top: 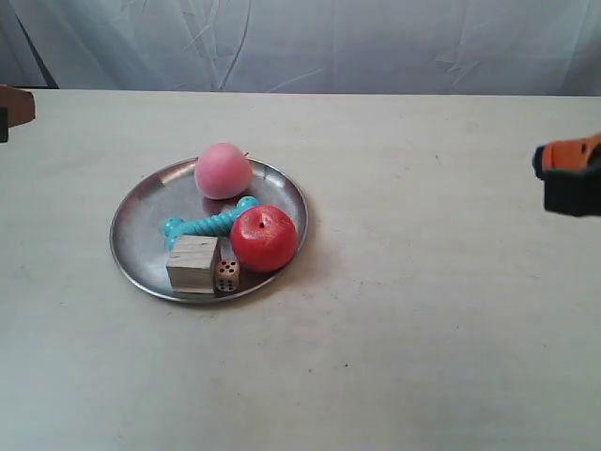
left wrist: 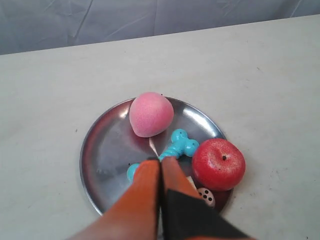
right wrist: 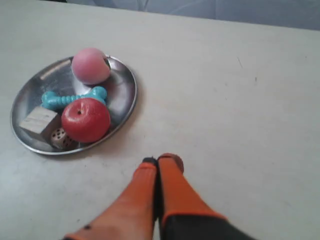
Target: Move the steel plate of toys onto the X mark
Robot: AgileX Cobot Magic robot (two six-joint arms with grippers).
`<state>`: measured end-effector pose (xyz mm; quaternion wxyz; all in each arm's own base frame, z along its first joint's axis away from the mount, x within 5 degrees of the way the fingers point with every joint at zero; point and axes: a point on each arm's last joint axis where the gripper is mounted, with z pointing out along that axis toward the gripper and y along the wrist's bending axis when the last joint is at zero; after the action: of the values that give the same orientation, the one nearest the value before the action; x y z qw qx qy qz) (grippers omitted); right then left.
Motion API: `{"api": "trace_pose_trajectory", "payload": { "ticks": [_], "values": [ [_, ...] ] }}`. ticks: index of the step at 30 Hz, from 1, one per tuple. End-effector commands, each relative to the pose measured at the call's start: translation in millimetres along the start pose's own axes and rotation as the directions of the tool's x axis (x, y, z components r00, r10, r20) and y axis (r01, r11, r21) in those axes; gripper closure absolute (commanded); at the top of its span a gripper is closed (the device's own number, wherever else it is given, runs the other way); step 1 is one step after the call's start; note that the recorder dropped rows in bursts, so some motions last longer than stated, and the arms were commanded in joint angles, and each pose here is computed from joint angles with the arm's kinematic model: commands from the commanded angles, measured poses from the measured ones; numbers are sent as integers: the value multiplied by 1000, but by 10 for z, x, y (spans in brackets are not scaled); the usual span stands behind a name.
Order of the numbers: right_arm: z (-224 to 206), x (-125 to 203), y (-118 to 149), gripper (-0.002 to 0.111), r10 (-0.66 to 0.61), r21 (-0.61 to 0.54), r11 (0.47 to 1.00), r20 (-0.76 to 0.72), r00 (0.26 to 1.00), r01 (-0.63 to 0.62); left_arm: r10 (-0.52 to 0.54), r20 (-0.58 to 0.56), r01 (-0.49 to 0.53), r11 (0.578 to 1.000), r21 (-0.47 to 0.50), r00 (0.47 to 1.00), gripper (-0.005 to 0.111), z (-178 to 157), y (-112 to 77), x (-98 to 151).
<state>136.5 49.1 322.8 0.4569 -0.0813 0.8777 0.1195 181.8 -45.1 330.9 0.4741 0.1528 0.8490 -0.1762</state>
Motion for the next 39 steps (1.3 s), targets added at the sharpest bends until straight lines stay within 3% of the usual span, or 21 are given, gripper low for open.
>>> {"api": "trace_pose_trajectory", "payload": {
  "ticks": [1,10,13,16,22,30,39],
  "values": [
    [-169,104,-17,107,3,4,1000,-23,1000,-3,5,15,-5,1000,-7,1000,106,-17,-4,-2],
    [-259,102,-19,107,-6,-1,1000,22,1000,6,5,15,-5,1000,-7,1000,106,-17,-4,-2],
    [-378,93,-89,107,-114,72,992,83,990,108,5,15,-5,1000,-7,1000,106,-17,-4,-2],
    [-499,156,-157,107,-84,120,991,174,981,63,4,15,-4,1000,-7,1000,106,-17,-5,-3],
    [-511,586,-286,107,-61,208,978,343,937,-12,4,15,-4,1000,-7,1000,106,-17,-5,-3],
    [-300,1175,-384,107,-42,261,964,329,944,-48,4,15,-4,1000,-7,1000,106,-17,-5,-3],
    [-90,1455,-417,107,10,232,969,309,951,-86,4,15,-4,1000,-7,1000,106,-17,-5,-3]
  ]
}}
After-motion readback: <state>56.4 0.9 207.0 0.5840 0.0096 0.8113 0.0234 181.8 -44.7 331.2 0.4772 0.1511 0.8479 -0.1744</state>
